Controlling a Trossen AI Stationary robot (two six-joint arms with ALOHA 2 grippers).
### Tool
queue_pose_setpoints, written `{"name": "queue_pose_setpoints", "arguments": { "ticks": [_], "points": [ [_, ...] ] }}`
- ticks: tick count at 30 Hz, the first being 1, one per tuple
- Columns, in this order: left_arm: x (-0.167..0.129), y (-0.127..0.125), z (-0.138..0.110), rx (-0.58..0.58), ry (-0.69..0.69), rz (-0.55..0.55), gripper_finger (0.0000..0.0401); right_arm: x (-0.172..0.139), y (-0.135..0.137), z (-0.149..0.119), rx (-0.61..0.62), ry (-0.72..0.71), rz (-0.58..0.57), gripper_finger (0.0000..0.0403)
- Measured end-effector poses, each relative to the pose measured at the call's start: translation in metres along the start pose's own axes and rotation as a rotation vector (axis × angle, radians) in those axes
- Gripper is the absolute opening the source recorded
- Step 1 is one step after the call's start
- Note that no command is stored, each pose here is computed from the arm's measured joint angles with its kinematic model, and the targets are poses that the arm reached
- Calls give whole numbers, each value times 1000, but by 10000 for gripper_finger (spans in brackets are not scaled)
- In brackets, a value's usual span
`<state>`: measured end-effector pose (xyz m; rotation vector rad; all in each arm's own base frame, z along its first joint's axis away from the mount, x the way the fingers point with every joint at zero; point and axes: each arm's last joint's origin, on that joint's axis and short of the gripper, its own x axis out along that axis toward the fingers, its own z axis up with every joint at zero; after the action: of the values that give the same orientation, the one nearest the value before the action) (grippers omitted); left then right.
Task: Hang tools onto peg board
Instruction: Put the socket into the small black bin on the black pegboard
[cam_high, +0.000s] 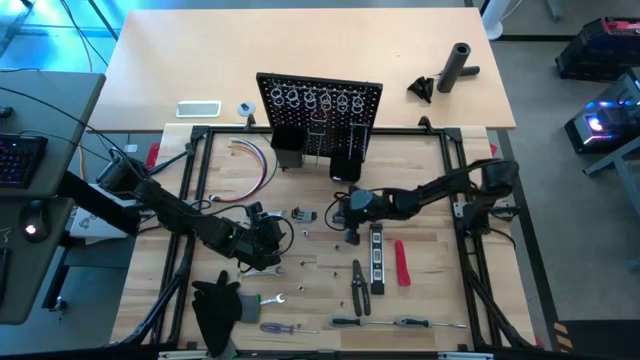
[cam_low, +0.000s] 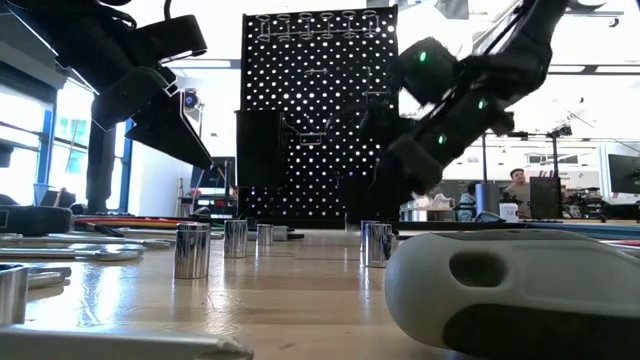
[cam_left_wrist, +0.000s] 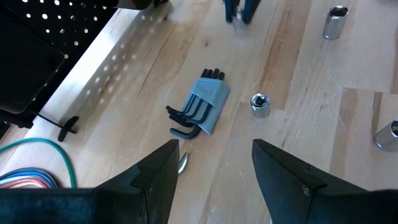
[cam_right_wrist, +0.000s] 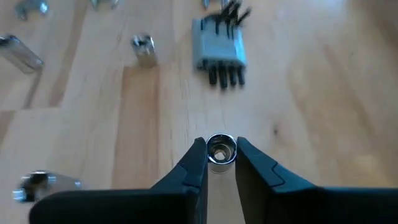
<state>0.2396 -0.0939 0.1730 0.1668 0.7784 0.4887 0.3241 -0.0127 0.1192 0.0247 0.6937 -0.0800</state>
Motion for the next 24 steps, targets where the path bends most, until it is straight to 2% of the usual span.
{"name": "queue_pose_setpoints", "arguments": {
  "ticks": [6,13,16,24],
  "points": [
    [0,0,0,8,0,2,197,-35,2,26,-74,-83,-110,44],
    [0,0,0,6,-4,6,197,-77,-6,48,-177,-164,-356,44],
    [0,0,1,3,-5,8,197,-81,-20,50,-180,-159,-417,44],
    [1,0,4,-29,-31,-3,197,-69,-61,39,-114,-78,-469,44]
  ]
}}
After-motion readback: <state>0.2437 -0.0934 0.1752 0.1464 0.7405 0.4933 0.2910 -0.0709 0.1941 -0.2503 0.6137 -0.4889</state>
